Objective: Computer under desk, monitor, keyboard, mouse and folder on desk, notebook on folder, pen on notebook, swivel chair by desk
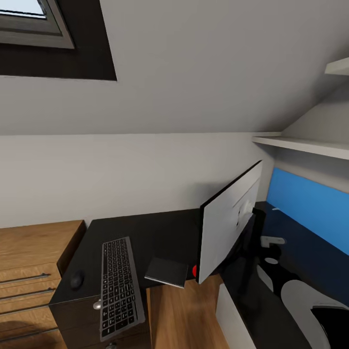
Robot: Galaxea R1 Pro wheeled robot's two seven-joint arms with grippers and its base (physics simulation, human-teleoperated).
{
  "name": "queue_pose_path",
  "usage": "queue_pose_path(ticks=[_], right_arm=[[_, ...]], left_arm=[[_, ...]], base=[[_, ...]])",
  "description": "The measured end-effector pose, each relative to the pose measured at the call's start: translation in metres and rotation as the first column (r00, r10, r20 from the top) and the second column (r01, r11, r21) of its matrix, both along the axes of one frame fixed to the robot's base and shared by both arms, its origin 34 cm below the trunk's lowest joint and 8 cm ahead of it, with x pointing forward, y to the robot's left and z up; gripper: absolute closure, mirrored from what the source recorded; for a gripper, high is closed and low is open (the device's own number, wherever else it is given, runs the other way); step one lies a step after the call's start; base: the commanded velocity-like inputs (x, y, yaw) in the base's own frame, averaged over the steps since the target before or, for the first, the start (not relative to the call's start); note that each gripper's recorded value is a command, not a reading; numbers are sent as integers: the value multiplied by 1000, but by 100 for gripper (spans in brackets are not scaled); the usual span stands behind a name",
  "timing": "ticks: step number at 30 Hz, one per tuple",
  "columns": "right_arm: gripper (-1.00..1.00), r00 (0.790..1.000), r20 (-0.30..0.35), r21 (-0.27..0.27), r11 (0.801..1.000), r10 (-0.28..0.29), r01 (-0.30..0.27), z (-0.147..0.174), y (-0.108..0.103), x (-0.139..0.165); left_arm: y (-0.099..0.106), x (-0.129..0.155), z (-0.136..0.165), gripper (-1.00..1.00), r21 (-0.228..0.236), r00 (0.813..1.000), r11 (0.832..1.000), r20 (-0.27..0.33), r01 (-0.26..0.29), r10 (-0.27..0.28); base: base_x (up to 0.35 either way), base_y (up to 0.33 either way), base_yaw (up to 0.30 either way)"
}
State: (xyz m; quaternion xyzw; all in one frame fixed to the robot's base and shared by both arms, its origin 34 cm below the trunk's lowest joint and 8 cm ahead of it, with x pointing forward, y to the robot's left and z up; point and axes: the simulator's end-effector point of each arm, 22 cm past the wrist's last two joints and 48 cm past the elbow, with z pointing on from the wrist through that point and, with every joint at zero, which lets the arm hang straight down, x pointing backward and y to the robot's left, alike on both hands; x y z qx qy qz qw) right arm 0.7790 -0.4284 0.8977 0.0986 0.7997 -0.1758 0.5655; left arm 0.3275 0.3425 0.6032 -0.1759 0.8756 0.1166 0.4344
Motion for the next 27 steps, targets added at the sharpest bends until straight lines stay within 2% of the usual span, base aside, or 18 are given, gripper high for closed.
queue_pose_path(ticks=[8,17,27], right_arm=[[-100,1000,2,-12,1000,-15,16,3,-15,-3],[-100,1000,1,-12,1000,-18,18,2,-16,-3],[-100,1000,1,-13,1000,-18,18,3,-16,-3]], left_arm=[[-1,0,0,-100,-1,1000,1000,1,0,0],[0,0,0,-100,0,1000,1000,0,0,0],[0,0,0,-100,-1,1000,1000,0,1,-1]], base=[[119,-4,0],[34,-2,0],[136,0,0]])
